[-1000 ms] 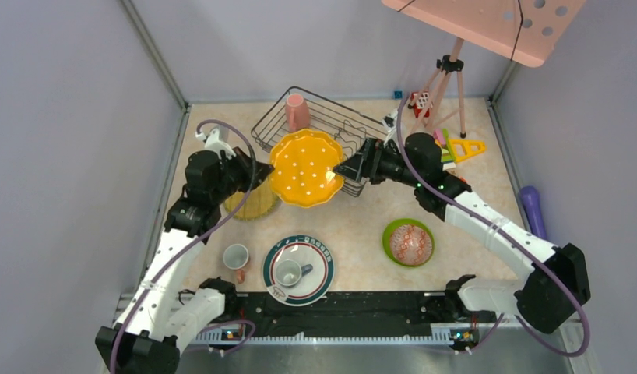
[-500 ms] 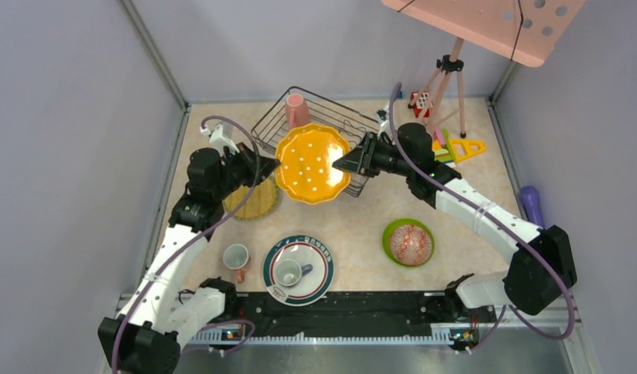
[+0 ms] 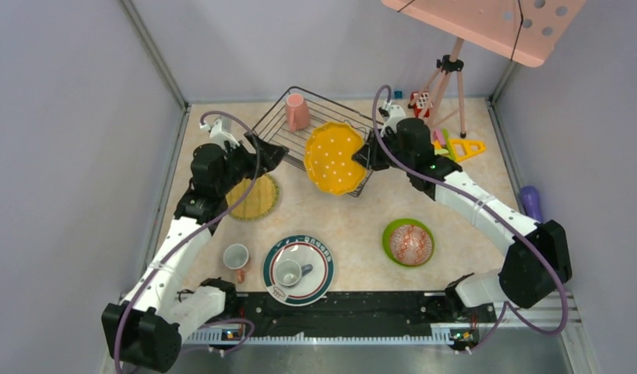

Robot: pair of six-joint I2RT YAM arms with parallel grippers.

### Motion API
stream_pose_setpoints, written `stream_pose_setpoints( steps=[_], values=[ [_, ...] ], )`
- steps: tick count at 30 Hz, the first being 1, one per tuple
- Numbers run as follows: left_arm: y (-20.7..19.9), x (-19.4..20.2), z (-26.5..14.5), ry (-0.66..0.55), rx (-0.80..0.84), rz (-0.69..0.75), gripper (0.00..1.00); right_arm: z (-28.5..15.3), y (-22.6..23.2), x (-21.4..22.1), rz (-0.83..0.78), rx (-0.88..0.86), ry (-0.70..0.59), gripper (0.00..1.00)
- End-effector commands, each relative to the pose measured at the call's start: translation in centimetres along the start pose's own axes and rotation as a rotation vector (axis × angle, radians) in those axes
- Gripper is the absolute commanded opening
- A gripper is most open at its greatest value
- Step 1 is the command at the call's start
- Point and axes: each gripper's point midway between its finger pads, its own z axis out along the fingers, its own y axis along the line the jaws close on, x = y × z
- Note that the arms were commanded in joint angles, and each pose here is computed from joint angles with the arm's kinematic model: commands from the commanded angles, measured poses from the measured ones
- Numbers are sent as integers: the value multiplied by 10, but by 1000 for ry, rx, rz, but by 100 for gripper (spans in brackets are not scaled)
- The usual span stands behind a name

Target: Load the mixed dishes into the dish rack

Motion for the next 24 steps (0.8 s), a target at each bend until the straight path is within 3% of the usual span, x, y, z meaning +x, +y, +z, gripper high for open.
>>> stream_pose_setpoints(
  steps=[1, 4, 11, 16, 24],
  values=[
    [8, -12, 7, -27, -69, -2, 89, -38, 35, -132, -300, -9, -418, 0],
    [22, -10, 8, -17, -142, -6, 98, -52, 40, -157, -396, 23, -491, 0],
    [36, -7, 12, -40, -184, -55, 98, -60, 29, -193, -550, 162, -570, 0],
    [44, -7, 23, -61, -202, -128, 96, -53, 21, -204, -750, 223, -608, 0],
    [49, -3, 35, -21, -231, -170, 94, -18, 10, -213, -992, 236, -612, 0]
  ],
)
